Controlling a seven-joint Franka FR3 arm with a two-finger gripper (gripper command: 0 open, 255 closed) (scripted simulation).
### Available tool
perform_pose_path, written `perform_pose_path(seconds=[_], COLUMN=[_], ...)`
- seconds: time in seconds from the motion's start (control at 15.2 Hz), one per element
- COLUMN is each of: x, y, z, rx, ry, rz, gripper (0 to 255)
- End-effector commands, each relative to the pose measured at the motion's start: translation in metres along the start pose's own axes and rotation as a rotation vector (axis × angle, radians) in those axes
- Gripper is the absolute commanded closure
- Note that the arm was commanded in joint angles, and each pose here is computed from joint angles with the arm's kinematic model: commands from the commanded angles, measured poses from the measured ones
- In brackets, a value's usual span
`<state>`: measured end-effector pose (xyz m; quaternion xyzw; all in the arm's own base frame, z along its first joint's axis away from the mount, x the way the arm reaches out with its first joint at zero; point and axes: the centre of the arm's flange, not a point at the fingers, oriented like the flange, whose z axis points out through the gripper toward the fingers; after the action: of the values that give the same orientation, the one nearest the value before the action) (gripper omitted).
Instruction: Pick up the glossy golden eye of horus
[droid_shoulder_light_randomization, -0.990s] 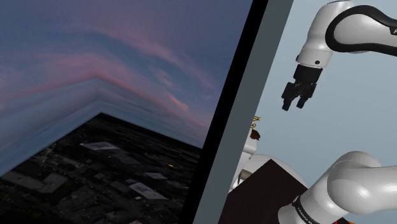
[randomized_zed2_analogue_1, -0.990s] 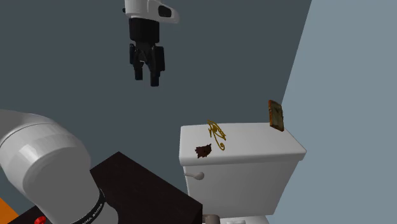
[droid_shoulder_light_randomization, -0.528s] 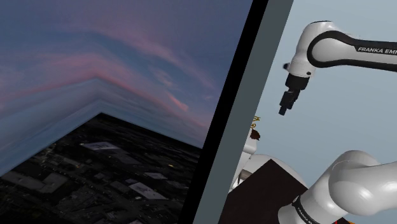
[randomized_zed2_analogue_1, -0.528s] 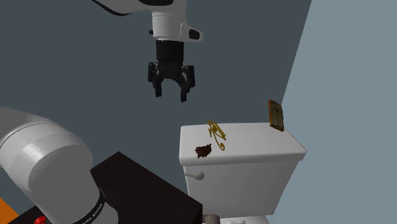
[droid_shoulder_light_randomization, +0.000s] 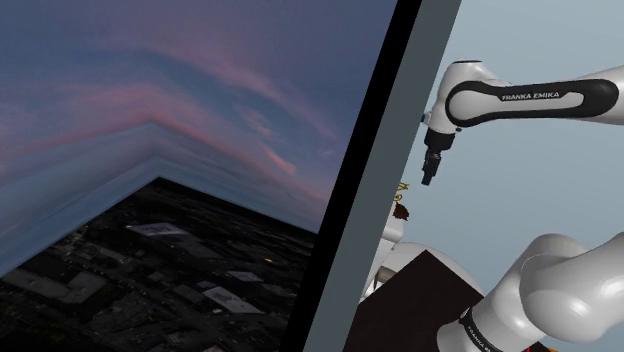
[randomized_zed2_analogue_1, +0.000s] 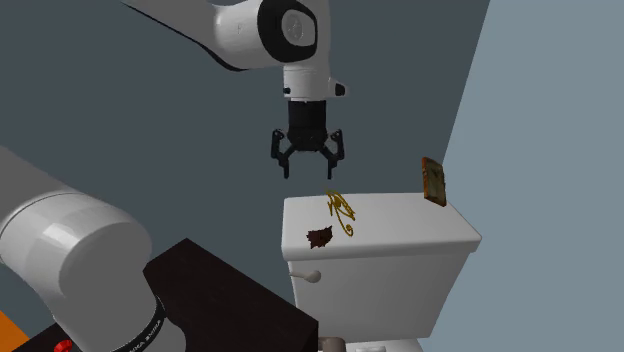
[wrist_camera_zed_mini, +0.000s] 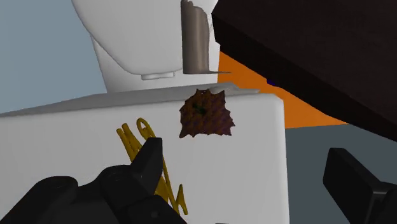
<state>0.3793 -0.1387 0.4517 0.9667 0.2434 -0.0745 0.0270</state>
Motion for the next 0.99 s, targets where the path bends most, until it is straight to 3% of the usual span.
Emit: perform_pose_path(seconds=[0.0,0.53,0.92], x=[0.009,0.077,0.085], y=[0.017,0.063,0.064], z=[0.016,0.071,0.100], rx=[-0.017,-0.073,-0.076], ry=[0.003,0.014,0.014], rz=[-0.104,-0.494,-0.514], gripper=[0,0,0])
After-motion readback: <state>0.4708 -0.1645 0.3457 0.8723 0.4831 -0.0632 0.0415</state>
